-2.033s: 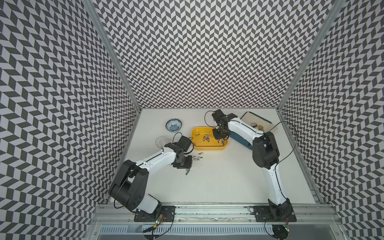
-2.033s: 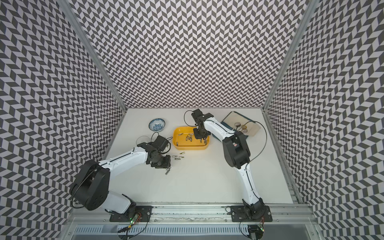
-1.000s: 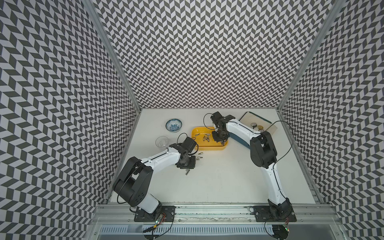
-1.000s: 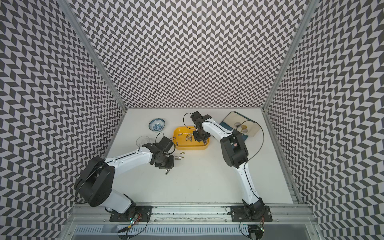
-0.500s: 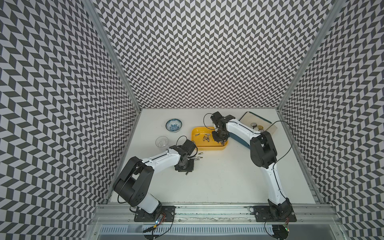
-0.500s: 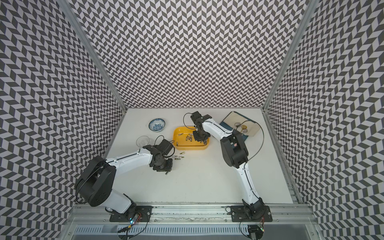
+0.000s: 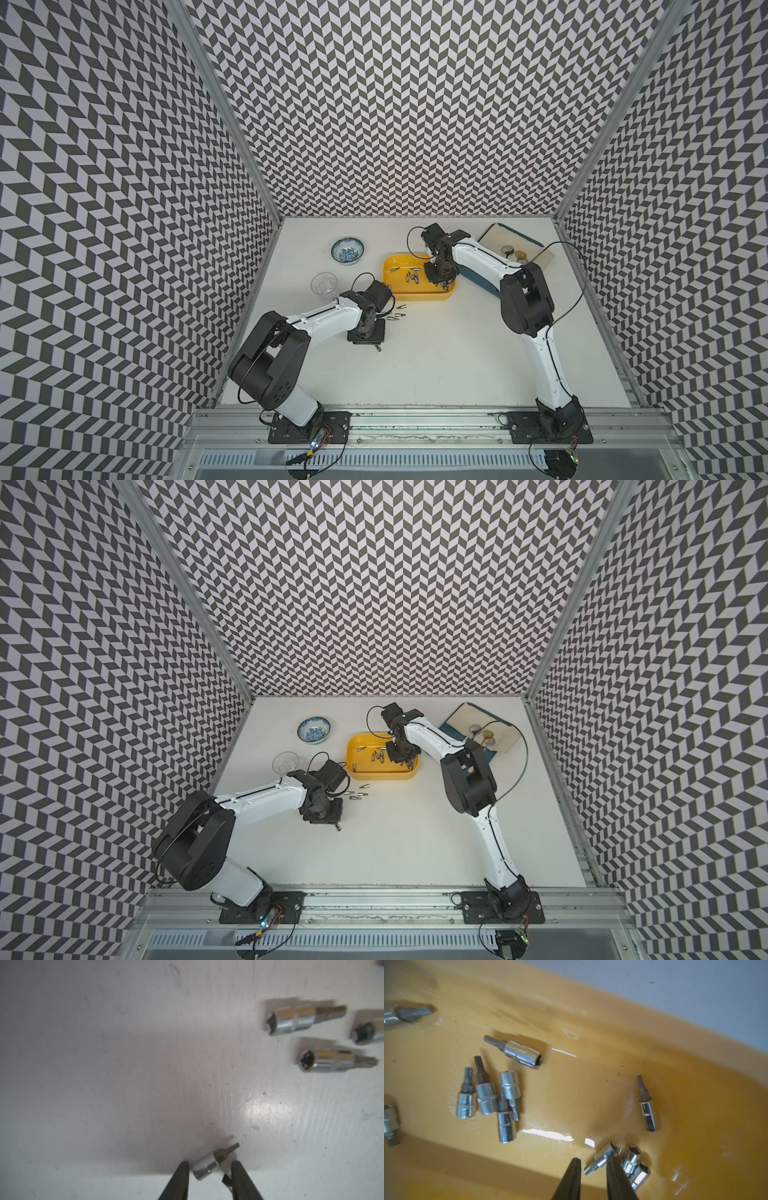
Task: Put the bit on the desktop into the storage box
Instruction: Pick up the screwdriver bit from the center of the board, then place the screwdriver bit in the storage box.
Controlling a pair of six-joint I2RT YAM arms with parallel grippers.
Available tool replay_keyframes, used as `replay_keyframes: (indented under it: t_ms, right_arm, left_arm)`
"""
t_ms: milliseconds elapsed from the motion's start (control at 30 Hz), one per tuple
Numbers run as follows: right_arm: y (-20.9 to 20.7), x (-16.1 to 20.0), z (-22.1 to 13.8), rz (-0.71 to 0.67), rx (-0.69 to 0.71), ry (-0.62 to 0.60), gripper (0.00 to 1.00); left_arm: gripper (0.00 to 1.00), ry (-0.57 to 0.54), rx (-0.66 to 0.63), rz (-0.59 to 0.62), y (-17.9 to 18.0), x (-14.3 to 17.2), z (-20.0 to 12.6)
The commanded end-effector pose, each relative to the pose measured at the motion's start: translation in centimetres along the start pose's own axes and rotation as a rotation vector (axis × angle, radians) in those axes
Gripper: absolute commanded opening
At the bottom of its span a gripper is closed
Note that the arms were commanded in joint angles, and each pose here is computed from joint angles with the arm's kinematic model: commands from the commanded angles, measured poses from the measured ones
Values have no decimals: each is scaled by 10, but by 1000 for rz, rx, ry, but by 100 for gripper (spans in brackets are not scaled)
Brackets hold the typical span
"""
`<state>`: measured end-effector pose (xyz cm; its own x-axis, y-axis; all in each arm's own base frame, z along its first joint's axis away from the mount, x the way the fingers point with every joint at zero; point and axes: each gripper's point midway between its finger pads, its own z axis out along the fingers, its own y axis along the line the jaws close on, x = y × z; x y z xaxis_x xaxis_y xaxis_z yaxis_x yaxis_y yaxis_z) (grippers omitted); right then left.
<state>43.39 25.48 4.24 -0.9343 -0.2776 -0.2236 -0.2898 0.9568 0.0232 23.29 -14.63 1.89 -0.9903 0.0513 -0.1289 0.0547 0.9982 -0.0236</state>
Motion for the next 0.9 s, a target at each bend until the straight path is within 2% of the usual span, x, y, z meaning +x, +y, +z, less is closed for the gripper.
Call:
replay_keyframes:
  t_ms: [0,100,300,533,867]
  right_arm:
    - [4,-8,-17,-6,-3,-42,26]
    - [6,-8,-23,-9,-6,-47,26]
    - [16,-3,-39,-29,-5,-69,27]
    - [26,-5,-59,-27,-24,-107,27]
    - [25,-3,-63,-26,-17,-109,27]
  left_arm:
    - [35,9,-23,7,1,1,1]
    - [31,15,-23,8,1,2,3]
    - [31,22,-8,11,-2,3,6]
    - [40,-2,43,4,-13,1,-4]
    - [40,29,56,25,-23,17,-5]
